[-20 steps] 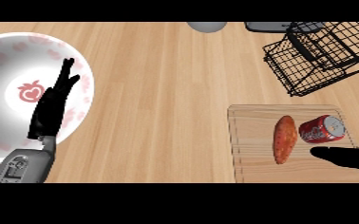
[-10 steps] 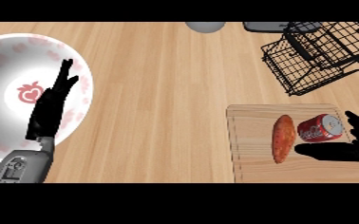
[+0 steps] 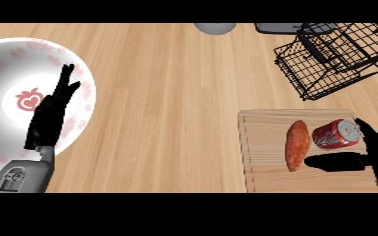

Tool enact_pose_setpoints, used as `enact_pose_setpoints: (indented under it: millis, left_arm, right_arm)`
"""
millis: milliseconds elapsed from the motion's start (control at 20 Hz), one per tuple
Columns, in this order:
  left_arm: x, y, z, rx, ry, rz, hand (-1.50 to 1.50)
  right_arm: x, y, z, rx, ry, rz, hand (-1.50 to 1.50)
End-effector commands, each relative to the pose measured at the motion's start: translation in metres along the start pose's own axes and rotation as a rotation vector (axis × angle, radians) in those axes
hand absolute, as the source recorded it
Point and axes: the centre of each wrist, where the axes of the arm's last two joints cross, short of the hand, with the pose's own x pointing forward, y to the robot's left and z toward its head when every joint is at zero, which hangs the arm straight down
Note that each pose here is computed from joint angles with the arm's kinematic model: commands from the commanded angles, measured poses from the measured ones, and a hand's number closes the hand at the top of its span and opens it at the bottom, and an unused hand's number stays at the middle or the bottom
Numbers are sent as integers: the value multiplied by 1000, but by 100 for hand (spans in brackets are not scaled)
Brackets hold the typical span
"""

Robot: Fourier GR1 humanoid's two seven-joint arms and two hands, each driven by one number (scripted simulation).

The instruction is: Pick the sweet potato from the cutting board and place it in the tiered basket

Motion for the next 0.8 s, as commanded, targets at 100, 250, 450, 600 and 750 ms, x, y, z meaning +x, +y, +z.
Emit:
enact_pose_setpoints:
  millis: [100, 250, 450, 600, 750]
  left_arm:
    - [3, 1, 0, 17, -13, 4, 0]
    - [12, -8, 4, -35, -21, -8, 0]
    - [13, 5, -3, -22, -29, 1, 0]
    - [2, 2, 4, 8, -7, 5, 0]
    - [-2, 2, -6, 3, 1, 7, 0]
  right_arm:
    - [23, 2, 1, -1, 186, 7, -150]
    - [16, 26, -4, 11, 216, 2, -150]
    - [18, 32, -11, 24, 244, -11, -150]
    - [18, 25, -13, 30, 256, -19, -150]
    - [10, 34, -13, 33, 268, 17, -150]
